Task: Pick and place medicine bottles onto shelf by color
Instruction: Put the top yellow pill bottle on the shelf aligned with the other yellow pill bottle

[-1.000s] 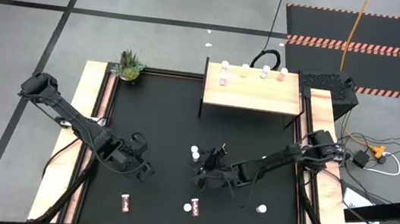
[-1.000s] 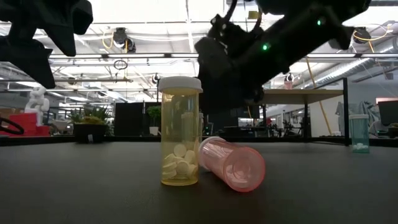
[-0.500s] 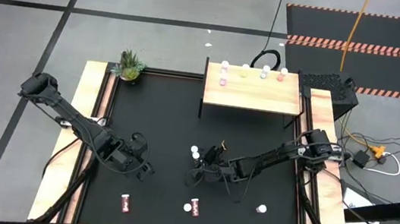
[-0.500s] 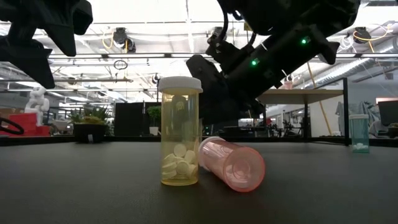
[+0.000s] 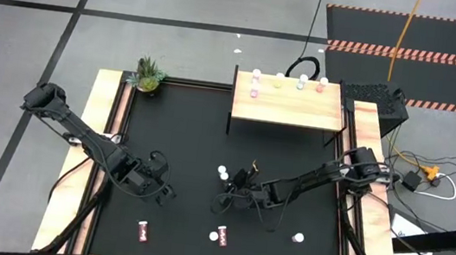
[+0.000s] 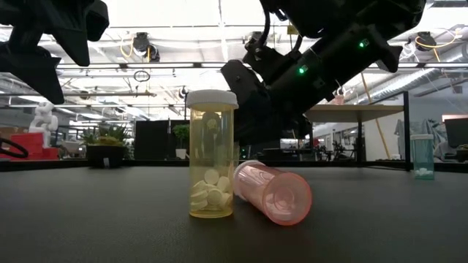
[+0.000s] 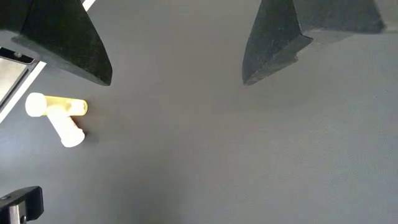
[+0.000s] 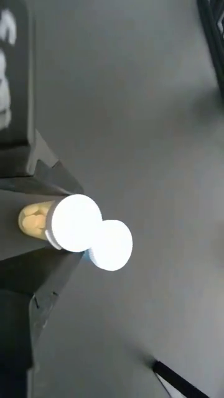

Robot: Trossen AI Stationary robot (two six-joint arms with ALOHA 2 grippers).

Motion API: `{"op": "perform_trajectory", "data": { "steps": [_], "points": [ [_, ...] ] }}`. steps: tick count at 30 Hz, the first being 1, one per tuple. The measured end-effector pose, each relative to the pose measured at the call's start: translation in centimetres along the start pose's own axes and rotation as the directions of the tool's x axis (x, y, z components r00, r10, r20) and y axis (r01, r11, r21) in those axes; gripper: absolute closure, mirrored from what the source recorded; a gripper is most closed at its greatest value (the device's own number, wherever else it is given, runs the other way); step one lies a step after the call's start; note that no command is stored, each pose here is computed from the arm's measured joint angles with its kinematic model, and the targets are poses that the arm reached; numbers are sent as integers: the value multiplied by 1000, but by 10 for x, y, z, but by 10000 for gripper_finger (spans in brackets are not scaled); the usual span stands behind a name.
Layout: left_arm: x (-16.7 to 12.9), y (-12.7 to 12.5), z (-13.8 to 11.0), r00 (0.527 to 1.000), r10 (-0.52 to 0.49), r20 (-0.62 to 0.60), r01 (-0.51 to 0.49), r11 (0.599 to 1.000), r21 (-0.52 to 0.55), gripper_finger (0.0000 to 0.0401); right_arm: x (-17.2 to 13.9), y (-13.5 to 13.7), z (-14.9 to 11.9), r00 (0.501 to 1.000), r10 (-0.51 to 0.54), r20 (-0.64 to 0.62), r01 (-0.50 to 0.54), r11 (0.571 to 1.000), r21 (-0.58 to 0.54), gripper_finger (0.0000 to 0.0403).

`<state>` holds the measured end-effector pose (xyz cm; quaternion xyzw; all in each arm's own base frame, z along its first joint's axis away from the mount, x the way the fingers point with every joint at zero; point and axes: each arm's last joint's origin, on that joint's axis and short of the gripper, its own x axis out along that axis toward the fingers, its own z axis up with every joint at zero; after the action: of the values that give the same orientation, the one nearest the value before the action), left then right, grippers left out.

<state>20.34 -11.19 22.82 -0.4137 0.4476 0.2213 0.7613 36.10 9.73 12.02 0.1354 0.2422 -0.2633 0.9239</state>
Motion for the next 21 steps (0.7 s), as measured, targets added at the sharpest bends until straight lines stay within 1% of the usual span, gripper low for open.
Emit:
{"op": "perform_trajectory", "data": {
  "steps": [5, 10, 12, 16, 18, 21],
  "points": [
    [0, 0, 0, 1000, 1, 0, -1, 1000, 0, 43, -7, -2, 6, 1000, -8, -7, 8, 1000, -12, 290],
    [0, 0, 0, 1000, 1, -2, -1, 1000, 0, 43, -30, -8, 26, 999, -40, -16, 40, 999, 7, 288],
    [0, 0, 0, 1000, 1, -2, -1, 1000, 2, 43, -44, -13, 38, 998, -54, -11, 54, 999, 8, 288],
    [0, 0, 0, 1000, 4, 10, -4, 1000, 14, 43, -77, -31, 68, 996, -82, 42, 82, 997, 1, 288],
    [0, 1, 2, 999, 9, 38, -10, 1000, 16, 43, -92, -45, 87, 991, -105, 85, 107, 994, -17, 288],
    [1, 2, 8, 993, 28, 113, -29, 1000, 0, 43, -107, -71, 116, 970, -171, 175, 182, 982, -48, 287]
  ]
}}
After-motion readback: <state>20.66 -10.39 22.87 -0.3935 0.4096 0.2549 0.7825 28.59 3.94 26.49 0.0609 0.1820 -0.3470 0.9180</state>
